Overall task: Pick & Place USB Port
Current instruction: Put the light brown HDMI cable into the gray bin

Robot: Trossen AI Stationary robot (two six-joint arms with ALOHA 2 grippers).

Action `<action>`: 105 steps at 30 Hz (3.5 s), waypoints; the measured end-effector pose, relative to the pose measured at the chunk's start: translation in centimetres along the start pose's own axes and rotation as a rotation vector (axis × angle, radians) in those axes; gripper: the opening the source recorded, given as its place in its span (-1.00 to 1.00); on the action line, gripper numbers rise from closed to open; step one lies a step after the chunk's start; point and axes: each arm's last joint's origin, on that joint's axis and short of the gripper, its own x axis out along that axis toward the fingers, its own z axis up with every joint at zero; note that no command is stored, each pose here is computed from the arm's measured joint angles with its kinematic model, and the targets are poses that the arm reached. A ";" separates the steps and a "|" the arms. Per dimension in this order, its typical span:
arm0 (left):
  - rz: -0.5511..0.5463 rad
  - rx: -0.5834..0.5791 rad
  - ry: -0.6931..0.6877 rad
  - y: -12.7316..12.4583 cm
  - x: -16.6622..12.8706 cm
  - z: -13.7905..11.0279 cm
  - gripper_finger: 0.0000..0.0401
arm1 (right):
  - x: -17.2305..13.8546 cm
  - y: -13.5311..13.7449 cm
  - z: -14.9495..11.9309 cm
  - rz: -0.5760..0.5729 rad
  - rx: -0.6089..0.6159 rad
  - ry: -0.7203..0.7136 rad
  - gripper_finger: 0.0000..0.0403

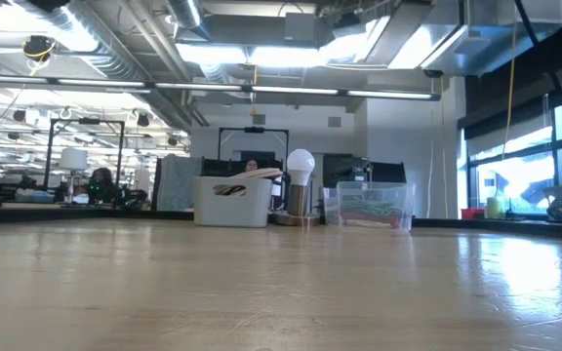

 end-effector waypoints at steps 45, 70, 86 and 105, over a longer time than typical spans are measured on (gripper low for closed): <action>0.006 0.025 0.020 0.8 0.0 -0.1 -0.85 | -2.3 1.4 1.6 -0.310 -0.087 0.142 0.57; 0.822 0.065 0.811 16.5 -5.9 -1.2 -0.85 | -10.6 5.1 4.0 -0.526 -0.130 0.285 0.46; 0.812 -0.053 1.191 21.4 -5.2 -5.6 -0.85 | -10.5 5.1 3.9 -0.524 -0.140 0.287 0.46; 0.766 -0.135 1.311 23.0 -4.6 -4.6 -0.86 | -10.4 5.3 3.4 -0.527 -0.124 0.285 0.46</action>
